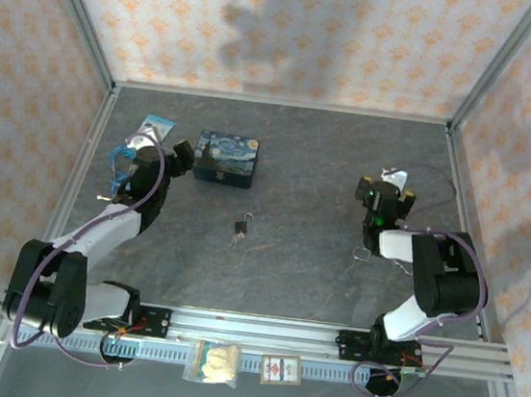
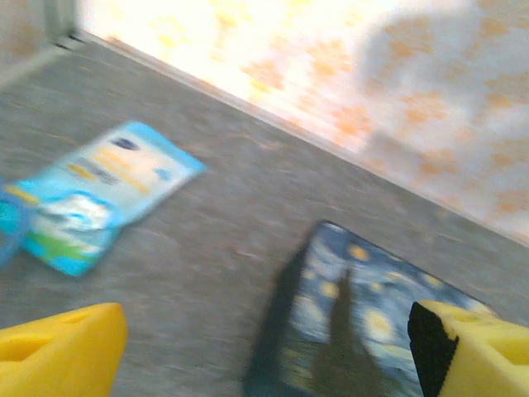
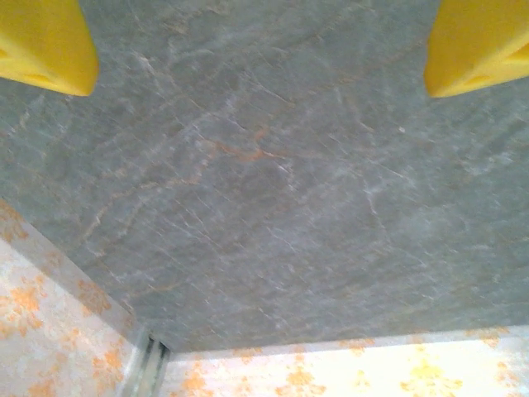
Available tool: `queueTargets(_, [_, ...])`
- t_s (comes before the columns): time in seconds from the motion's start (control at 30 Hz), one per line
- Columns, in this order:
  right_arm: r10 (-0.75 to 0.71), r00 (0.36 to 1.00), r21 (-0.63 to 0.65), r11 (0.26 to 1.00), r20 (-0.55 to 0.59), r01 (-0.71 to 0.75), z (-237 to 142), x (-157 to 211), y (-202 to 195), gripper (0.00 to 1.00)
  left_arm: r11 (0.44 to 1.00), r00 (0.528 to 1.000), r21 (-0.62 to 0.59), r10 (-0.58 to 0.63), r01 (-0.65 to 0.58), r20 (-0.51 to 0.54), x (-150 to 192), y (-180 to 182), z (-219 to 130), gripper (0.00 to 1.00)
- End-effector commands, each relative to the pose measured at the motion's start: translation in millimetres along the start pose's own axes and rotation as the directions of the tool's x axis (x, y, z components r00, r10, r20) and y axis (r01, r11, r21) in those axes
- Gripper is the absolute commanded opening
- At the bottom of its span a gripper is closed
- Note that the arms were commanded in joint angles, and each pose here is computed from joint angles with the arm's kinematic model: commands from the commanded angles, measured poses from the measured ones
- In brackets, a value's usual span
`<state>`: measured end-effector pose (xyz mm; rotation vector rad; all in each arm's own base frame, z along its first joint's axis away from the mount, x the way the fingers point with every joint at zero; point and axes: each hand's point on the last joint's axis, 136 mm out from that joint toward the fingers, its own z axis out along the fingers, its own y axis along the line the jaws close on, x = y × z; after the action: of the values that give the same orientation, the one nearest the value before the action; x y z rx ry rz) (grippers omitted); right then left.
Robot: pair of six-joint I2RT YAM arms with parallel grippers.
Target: Unlock a padlock with a key
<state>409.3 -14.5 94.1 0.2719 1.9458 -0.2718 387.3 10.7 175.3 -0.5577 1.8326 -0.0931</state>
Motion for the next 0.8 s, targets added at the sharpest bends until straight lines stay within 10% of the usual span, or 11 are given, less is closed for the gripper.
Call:
queueTargets(0.0, [0.084,0.99,-0.064,0.995,0.11,-0.077,-10,-21,-3,1.0,0.971,0.988,-0.219,0.12,-0.096,0.099,-4,50,-7,0.89])
queueTargets(0.43, [0.203,0.954,-0.161,0.972,0.221,-0.17,-40,-15,-25,1.0,0.91,0.943,-0.377,0.263,-0.172,0.203,3,91,-3,0.9])
queueTargets(0.77, [0.203,0.952,-0.163,0.972,0.229,-0.169,-42,-16,-26,1.0,0.978,0.891,-0.106,0.205,-0.177,0.404,11,70,-31,0.91])
